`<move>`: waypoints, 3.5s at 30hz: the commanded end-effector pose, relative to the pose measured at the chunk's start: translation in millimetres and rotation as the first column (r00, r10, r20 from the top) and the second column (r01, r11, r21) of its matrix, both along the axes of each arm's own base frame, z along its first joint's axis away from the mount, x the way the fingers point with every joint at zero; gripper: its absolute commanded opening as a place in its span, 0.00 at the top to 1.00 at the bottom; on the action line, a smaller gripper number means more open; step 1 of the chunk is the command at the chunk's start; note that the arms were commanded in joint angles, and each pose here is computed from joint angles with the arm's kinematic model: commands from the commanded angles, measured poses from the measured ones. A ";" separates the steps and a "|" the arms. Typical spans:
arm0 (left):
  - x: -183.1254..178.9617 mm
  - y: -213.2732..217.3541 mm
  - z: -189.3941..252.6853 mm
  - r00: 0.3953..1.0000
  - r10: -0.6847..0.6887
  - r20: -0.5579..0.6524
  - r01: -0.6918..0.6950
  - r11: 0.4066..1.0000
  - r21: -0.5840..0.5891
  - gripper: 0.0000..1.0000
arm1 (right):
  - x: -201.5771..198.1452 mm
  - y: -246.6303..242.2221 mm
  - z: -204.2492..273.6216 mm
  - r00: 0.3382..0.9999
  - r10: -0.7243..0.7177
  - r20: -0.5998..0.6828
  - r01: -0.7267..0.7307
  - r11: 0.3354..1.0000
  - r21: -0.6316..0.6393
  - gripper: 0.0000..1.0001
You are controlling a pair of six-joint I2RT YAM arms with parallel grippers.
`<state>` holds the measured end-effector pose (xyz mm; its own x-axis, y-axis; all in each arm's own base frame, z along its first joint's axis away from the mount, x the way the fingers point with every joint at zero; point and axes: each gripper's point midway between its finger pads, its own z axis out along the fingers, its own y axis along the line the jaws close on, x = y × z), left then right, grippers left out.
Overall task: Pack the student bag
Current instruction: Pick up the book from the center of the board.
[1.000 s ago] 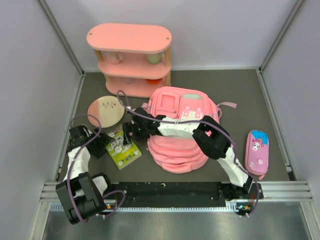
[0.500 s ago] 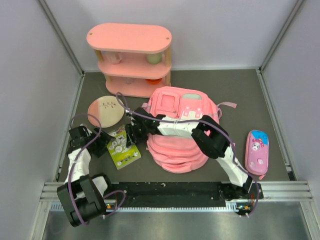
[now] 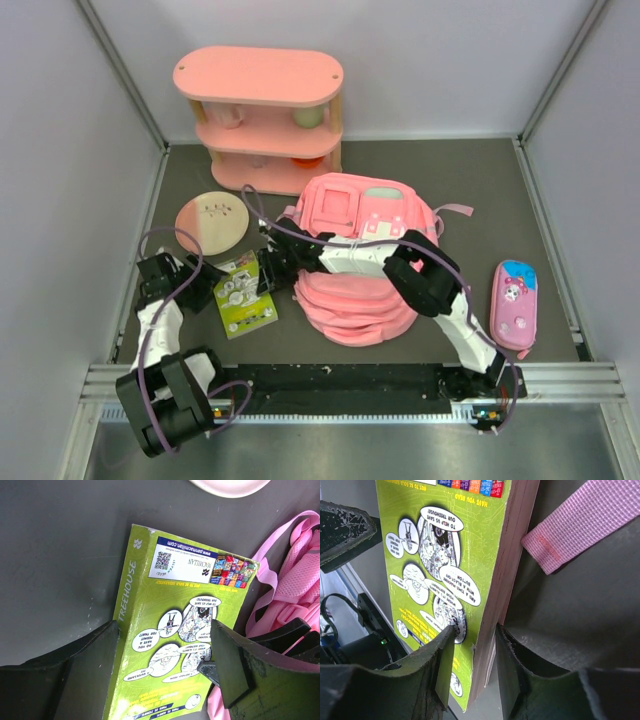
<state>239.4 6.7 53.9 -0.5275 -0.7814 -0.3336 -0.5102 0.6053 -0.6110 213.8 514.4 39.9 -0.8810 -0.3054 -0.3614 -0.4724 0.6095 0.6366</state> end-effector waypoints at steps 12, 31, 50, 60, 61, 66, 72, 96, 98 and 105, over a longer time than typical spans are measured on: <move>-3.6 -25.5 8.7 0.997 -0.064 0.046 0.069 0.991 -0.113 0.24 | -5.2 43.2 89.5 0.999 -0.027 -0.029 0.035 0.938 0.344 0.59; -1.5 -6.3 164.3 0.933 -0.089 0.348 0.025 0.983 0.183 0.09 | -12.6 -18.3 185.7 0.989 -0.133 0.072 0.075 0.845 0.530 1.00; -11.3 -146.2 314.2 0.431 -0.533 0.728 0.557 0.792 0.251 0.01 | -8.3 -188.2 279.3 0.848 -0.490 0.203 0.280 0.739 0.613 1.00; -29.6 -215.7 294.4 0.191 -0.638 0.746 0.818 0.524 0.238 0.01 | -33.3 -219.1 292.7 0.855 -0.451 0.256 0.200 0.742 0.639 1.00; -29.3 -219.5 291.6 0.187 -0.644 0.742 0.826 0.511 0.236 0.01 | -35.9 -220.6 293.6 0.858 -0.447 0.252 0.199 0.743 0.639 1.00; -26.3 -233.3 287.6 0.165 -0.654 0.738 0.828 0.499 0.257 0.01 | -48.4 -229.2 302.5 0.862 -0.436 0.259 0.172 0.732 0.660 1.00; -22.9 -249.2 287.7 0.139 -0.659 0.739 0.860 0.451 0.240 0.01 | -61.9 -230.7 304.9 0.878 -0.386 0.284 0.109 0.738 0.666 1.00; -29.3 -271.5 275.2 0.121 -0.681 0.722 0.887 0.401 0.230 1.00 | 4.0 -263.3 267.4 0.777 -0.504 0.378 0.306 0.826 0.473 0.47; -11.1 -261.4 275.3 0.221 -0.657 0.721 0.811 0.534 0.239 1.00 | 10.5 -288.6 246.0 0.713 -0.604 0.355 0.458 0.785 0.416 0.15; 12.9 -226.3 299.6 0.390 -0.421 0.819 0.590 0.797 0.129 1.00 | -29.5 -302.8 209.4 0.734 -0.666 0.133 0.529 0.683 0.503 0.01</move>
